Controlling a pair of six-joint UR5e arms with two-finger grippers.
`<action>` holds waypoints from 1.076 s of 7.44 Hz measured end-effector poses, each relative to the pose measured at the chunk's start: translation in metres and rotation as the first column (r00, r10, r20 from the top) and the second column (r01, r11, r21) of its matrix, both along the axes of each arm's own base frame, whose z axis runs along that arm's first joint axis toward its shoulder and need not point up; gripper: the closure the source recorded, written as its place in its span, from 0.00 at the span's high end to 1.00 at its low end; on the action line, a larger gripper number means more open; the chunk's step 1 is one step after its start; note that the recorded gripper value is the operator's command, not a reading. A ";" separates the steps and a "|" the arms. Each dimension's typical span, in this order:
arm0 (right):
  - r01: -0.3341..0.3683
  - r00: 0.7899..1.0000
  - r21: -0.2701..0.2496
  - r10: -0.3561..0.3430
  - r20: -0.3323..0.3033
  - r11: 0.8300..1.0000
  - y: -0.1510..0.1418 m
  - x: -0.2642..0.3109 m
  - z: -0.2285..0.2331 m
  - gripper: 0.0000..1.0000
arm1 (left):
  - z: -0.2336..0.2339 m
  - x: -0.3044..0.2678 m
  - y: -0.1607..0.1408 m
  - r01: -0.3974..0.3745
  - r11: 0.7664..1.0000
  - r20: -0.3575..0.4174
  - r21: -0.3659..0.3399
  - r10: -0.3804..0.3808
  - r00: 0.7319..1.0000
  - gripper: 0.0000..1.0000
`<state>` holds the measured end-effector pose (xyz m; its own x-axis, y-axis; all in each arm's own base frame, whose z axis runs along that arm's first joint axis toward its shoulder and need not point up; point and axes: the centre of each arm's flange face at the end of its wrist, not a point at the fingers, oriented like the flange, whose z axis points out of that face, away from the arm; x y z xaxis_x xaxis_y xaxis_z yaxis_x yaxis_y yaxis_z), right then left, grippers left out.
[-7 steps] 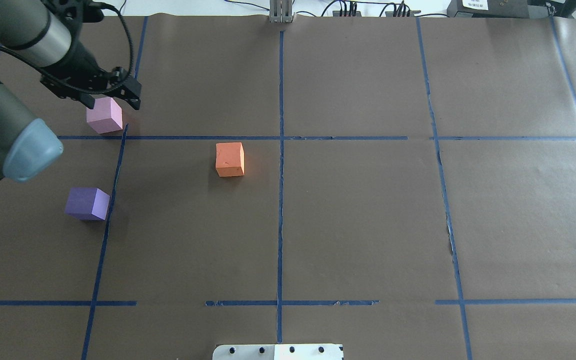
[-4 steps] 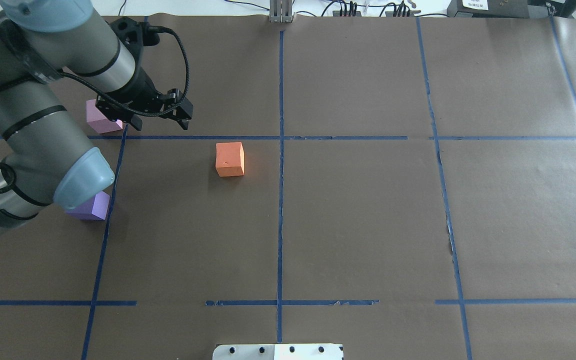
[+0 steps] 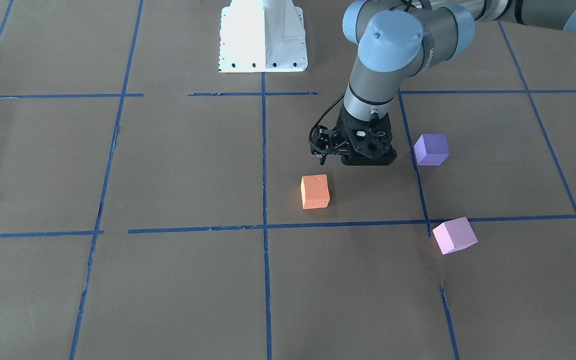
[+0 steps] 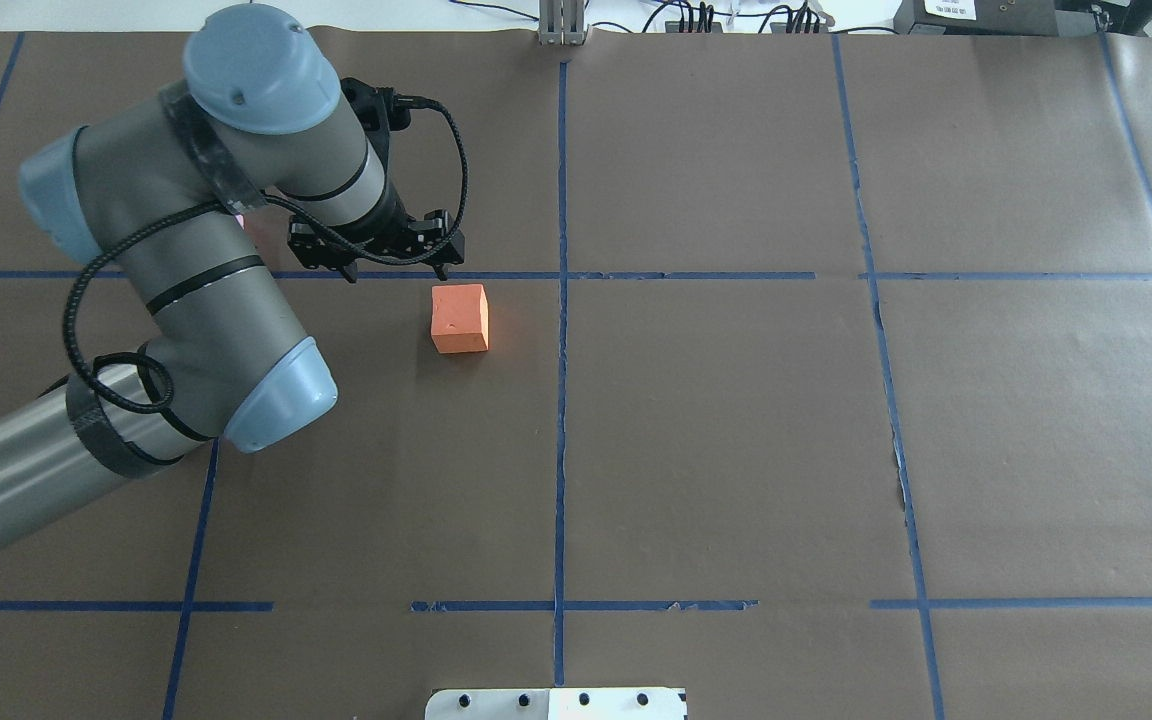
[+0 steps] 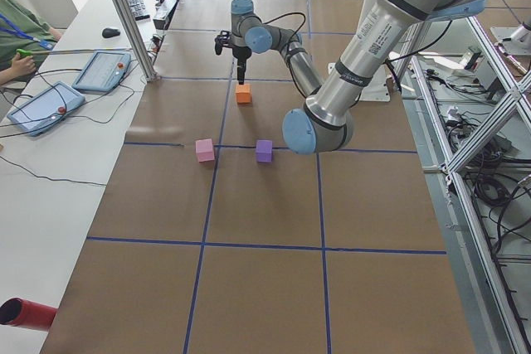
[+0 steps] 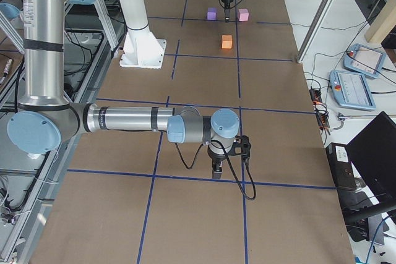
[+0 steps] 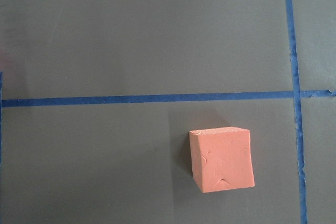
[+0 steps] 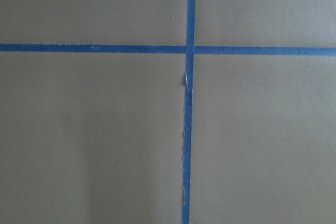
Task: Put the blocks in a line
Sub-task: 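Move the left gripper over the orange cube, then lower the left gripper and close it on the orange cube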
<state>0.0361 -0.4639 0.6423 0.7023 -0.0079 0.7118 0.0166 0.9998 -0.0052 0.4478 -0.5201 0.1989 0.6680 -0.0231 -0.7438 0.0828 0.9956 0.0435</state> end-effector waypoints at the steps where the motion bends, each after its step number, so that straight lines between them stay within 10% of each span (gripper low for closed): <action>1: 0.000 1.000 0.000 0.000 0.000 1.000 0.000 0.000 0.000 1.00 | 0.004 0.022 -0.003 0.007 1.000 0.004 -0.023 -0.007 1.000 1.00; 8: -0.001 1.000 0.000 0.001 0.000 1.000 0.000 0.000 0.000 1.00 | 0.033 0.095 -0.001 0.038 0.998 0.022 -0.040 -0.038 0.999 1.00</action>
<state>0.0364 -0.4639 0.6422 0.7024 -0.0073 0.7118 0.0159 0.9999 -0.0054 0.5429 -0.5211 0.2319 0.6818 -0.0784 -0.7274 0.1201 0.9927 0.0056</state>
